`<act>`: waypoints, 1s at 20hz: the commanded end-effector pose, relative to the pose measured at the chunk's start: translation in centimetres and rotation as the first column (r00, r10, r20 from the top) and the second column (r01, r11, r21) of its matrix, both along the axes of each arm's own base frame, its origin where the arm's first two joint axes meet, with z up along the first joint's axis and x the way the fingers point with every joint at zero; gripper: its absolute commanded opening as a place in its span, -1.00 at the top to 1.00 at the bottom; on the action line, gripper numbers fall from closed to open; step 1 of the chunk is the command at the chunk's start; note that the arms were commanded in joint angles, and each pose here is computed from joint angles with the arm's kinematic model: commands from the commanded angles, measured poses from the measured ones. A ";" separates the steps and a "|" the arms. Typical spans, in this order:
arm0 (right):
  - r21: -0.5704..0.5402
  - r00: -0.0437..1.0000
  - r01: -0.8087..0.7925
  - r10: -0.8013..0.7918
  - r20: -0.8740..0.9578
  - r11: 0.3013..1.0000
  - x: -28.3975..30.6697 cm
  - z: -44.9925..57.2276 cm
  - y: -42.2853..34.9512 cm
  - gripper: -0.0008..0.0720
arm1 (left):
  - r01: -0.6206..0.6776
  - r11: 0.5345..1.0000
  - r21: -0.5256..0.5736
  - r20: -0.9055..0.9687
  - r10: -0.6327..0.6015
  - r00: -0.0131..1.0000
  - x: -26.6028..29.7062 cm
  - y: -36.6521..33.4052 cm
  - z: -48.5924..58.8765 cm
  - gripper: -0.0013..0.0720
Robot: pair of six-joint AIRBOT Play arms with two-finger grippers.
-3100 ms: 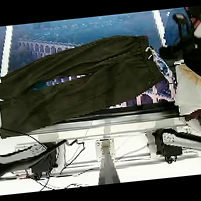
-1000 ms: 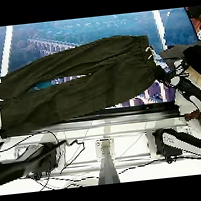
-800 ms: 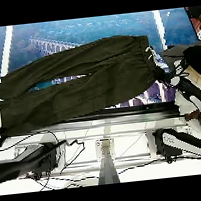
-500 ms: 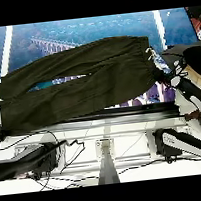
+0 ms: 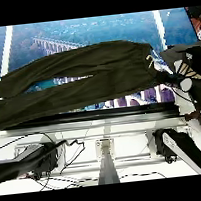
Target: Fold the clothes and pants, and hang the long-sleeved shirts on hangers.
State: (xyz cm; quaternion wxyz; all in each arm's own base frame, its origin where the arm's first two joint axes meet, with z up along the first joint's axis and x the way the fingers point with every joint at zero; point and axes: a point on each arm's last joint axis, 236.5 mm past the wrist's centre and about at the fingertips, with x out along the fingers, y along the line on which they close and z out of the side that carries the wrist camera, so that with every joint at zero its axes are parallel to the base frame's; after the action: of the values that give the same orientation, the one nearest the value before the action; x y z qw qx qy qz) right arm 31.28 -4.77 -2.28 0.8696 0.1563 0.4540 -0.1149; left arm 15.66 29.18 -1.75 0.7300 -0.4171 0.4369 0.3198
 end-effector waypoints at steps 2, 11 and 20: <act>-0.109 0.997 -0.027 0.019 -0.076 0.994 -6.2 3.3 -1.0 0.90 | 0.013 0.999 0.040 0.009 -0.013 1.000 0.5 0.9 1.3 0.90; -0.142 0.987 0.048 -0.025 0.157 0.989 -6.3 11.0 -1.5 0.90 | 0.194 0.938 0.287 0.141 -0.242 0.960 14.2 -0.5 7.4 0.92; -0.033 0.975 0.104 -0.095 0.200 0.994 8.0 8.1 -3.2 0.90 | 0.344 0.884 0.317 0.042 -0.376 0.926 29.1 -2.4 6.4 0.92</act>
State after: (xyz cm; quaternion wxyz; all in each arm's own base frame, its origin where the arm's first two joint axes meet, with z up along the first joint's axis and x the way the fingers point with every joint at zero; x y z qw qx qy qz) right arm 34.07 -7.35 6.65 0.9050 0.1439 0.3707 -0.1514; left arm 39.89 27.80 5.49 0.8487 -0.2380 0.4098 0.2346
